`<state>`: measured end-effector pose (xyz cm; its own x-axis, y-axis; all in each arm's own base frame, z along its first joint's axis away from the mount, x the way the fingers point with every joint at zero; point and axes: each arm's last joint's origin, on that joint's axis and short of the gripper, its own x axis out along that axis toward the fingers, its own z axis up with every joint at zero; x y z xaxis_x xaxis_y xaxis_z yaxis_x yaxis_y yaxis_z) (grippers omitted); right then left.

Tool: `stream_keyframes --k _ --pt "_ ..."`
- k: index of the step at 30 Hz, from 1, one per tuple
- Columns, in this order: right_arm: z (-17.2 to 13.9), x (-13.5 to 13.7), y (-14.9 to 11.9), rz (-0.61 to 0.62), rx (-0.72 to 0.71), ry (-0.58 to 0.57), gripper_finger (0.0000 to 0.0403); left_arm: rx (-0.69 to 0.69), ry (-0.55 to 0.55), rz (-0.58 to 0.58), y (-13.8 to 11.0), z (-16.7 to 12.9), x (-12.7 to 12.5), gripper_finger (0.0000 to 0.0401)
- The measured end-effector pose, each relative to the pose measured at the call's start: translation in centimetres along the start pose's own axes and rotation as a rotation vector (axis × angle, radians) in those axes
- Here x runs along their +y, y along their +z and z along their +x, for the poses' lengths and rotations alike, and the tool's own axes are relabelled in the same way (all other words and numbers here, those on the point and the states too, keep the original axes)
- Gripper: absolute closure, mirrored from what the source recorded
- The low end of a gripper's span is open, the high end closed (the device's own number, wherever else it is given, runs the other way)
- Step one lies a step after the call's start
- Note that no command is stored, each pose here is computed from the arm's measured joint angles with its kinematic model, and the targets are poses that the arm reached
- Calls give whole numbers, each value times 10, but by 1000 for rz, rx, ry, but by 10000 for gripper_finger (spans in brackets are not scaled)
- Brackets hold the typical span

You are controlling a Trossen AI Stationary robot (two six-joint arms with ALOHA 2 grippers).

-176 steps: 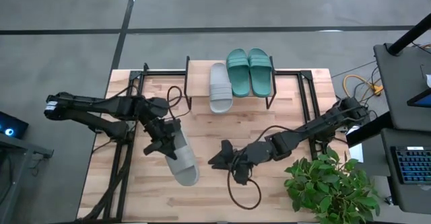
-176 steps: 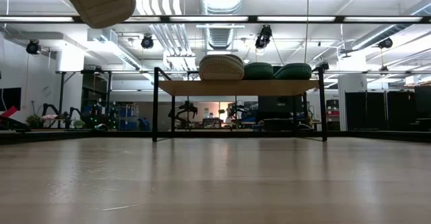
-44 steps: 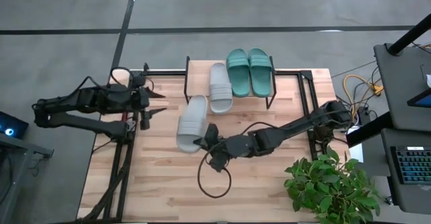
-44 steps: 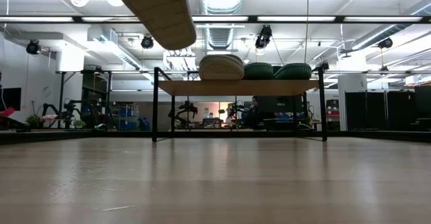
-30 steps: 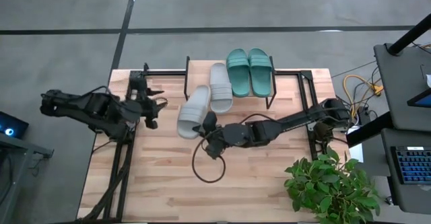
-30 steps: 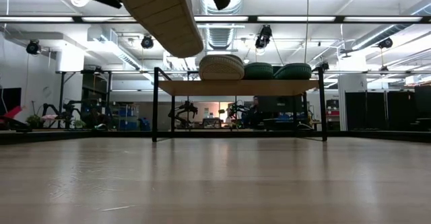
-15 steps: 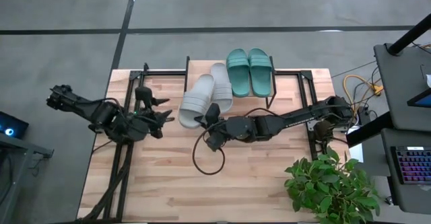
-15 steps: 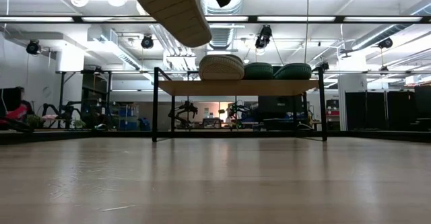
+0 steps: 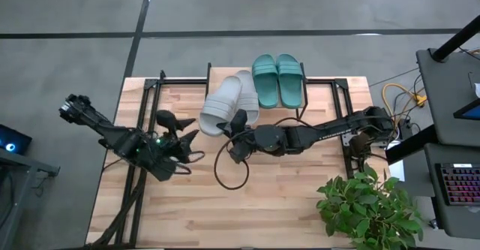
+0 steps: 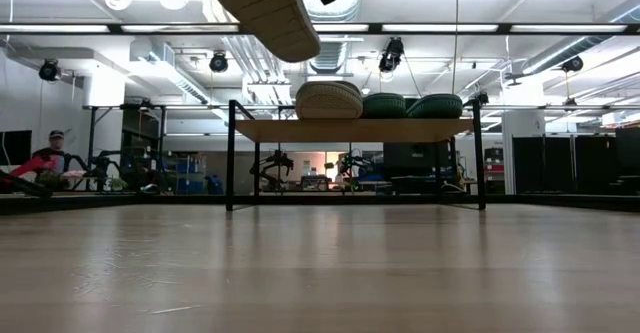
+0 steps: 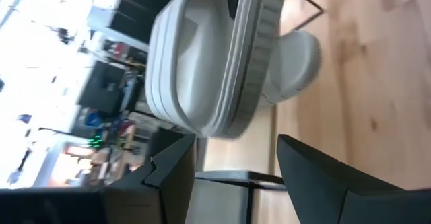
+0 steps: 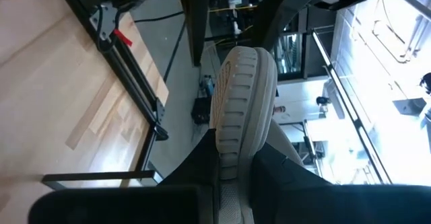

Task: Pick and place slides into the shelf
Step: Put the gray slide on the shelf

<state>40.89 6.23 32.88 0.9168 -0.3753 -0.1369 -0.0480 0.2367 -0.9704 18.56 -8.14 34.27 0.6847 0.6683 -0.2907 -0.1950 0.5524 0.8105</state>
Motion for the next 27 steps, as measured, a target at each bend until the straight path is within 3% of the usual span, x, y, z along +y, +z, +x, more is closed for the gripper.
stream_keyframes --k 11,19,27 --pt "0 1 0 -4 0 6 368 12 97 25 14 7 -16 209" --pt "0 2 1 -4 -48 28 368 -35 91 -37 25 7 -14 209" --pt "1 3 1 -9 -51 30 368 -54 39 -25 29 9 -19 209"
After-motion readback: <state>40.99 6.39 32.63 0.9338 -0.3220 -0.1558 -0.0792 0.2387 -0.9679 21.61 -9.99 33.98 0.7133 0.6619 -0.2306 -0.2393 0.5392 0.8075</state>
